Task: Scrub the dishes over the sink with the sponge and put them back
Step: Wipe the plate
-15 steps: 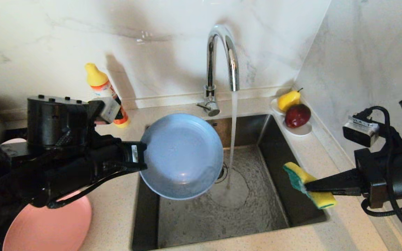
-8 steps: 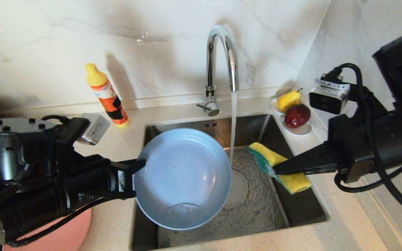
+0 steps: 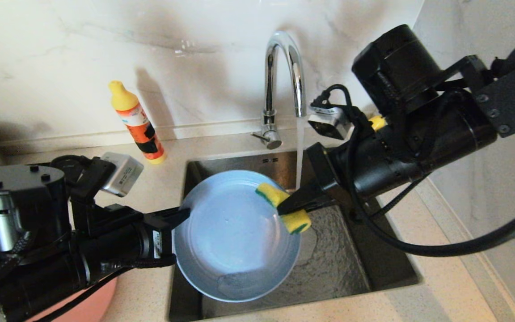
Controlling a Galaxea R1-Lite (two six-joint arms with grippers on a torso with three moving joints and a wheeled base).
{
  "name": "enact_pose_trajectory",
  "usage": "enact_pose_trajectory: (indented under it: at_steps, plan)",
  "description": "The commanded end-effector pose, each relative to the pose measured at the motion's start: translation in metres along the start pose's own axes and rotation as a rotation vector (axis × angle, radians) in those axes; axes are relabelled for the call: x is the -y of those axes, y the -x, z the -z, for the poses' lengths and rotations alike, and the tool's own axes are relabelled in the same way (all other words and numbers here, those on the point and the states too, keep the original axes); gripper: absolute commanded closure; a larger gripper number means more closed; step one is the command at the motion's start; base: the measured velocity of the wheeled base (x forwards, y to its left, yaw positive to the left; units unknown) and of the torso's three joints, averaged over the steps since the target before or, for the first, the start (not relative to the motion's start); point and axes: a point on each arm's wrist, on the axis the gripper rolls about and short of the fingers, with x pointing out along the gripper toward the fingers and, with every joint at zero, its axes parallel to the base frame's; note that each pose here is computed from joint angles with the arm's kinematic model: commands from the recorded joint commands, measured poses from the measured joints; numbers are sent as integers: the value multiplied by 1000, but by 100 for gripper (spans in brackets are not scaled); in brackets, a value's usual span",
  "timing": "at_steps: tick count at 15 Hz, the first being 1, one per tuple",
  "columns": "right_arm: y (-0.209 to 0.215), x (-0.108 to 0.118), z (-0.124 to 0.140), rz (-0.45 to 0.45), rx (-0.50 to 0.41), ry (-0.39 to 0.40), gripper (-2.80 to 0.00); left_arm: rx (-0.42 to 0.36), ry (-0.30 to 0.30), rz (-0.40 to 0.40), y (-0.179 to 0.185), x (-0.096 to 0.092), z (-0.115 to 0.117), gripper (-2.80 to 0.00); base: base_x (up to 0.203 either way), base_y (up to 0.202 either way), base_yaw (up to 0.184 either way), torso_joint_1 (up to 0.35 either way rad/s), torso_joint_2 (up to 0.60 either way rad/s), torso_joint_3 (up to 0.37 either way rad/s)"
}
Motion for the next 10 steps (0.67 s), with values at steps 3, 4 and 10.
enact_pose_trajectory:
  at_steps: [3, 4, 10]
  plan:
    - [-55, 7, -4, 48, -90, -15, 0, 30, -21, 9, -6, 3, -1, 0, 0, 0, 0, 0, 0, 0]
    - [-63, 11, -5, 69, -92, -18, 0, 35, -23, 14, -7, 4, -2, 0, 0, 0, 0, 0, 0, 0]
    - [-74, 13, -9, 65, -73, -6, 0, 15, -64, 53, -7, 14, 4, 0, 0, 0, 0, 0, 0, 0]
